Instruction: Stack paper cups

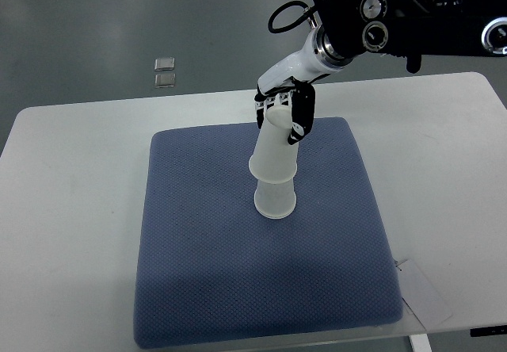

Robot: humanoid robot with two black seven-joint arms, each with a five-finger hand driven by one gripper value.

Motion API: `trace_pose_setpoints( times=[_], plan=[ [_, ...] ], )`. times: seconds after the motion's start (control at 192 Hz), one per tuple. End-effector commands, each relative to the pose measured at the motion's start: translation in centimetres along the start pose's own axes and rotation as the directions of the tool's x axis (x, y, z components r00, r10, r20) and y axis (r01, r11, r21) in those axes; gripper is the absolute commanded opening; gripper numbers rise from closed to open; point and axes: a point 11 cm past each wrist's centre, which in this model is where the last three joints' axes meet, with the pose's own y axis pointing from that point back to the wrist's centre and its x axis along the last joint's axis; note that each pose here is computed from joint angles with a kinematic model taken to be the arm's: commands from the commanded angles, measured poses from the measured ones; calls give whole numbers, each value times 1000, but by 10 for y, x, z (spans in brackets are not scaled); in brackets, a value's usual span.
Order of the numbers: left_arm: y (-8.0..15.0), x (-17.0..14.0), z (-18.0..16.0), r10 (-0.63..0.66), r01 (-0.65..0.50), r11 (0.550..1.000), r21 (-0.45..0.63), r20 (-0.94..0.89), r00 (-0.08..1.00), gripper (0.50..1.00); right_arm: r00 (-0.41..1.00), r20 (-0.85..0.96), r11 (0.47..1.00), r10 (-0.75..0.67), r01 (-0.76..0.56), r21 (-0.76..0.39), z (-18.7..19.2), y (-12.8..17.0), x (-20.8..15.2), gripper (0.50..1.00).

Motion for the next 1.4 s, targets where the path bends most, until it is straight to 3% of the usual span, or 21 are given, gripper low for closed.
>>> trace_pose_setpoints(
  times=[0.0, 0.469, 0.87, 1.396],
  plan=[
    [0, 0, 1, 0, 0, 1000, -1, 0, 1000, 1000, 1000, -5, 1000, -2, 2, -5, 1, -1, -1, 715],
    [0, 0, 1, 0, 0, 1000, -1, 0, 1000, 1000, 1000, -13, 1000, -12, 12, -15, 5, -5, -5, 721],
    [0, 0, 1, 1, -1, 1000, -1, 0, 1000, 1000, 1000, -13, 1000, -15, 15, -11, 3, -7, -6, 778],
    [0, 0, 0, 0, 0, 1000, -1, 1, 1000, 1000, 1000, -14, 1000, -10, 10, -8, 1, -7, -5, 778]
  ],
)
